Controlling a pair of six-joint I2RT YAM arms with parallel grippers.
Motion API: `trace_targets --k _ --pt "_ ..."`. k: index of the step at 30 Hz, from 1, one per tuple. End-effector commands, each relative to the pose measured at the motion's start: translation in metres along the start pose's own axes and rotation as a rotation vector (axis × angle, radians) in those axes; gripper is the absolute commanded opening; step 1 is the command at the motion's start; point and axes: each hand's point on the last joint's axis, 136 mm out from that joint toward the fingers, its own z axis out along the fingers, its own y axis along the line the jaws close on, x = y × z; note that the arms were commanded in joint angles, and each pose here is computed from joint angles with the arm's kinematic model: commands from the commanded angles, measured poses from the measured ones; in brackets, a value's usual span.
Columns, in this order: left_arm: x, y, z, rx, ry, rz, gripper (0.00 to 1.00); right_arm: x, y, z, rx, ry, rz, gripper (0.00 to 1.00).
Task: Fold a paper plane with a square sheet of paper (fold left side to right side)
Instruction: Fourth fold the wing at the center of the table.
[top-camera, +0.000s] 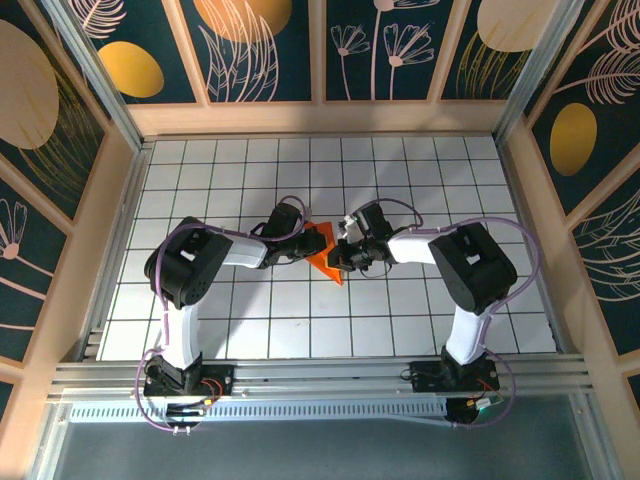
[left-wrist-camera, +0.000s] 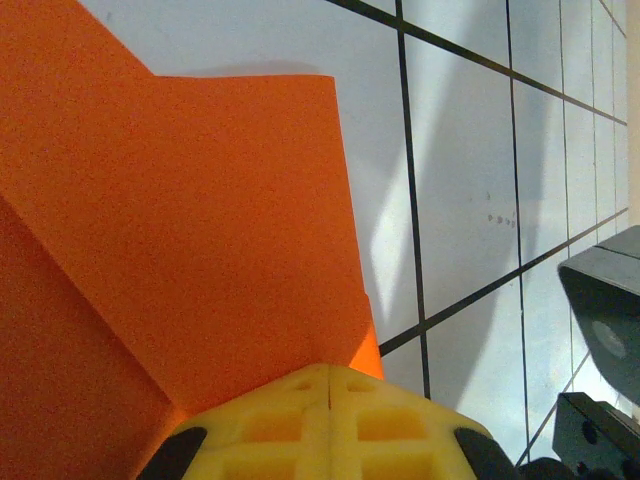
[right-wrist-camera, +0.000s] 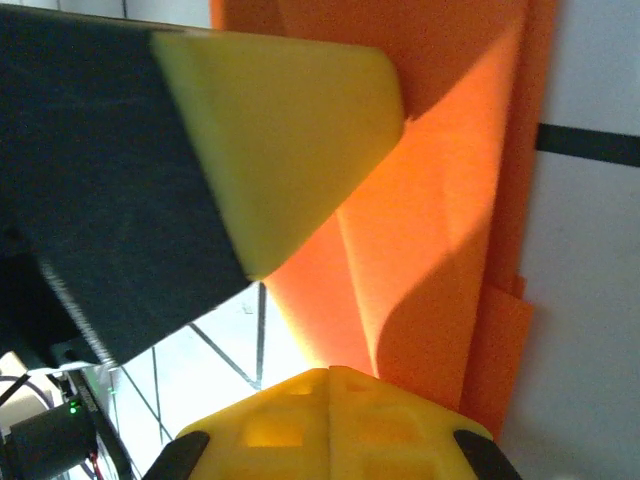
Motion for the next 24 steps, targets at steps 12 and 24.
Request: trace_targets --k 12,24 --pt "0.018 0.046 0.002 -0.151 0.028 -0.061 0.0 0.019 -0.021 0.005 0.102 0.068 0.011 0.0" --pt "0.018 0.049 0.003 -0.161 0.025 -0.066 0.0 0.043 -0.025 -0.003 0.101 0.105 0.022 0.0"
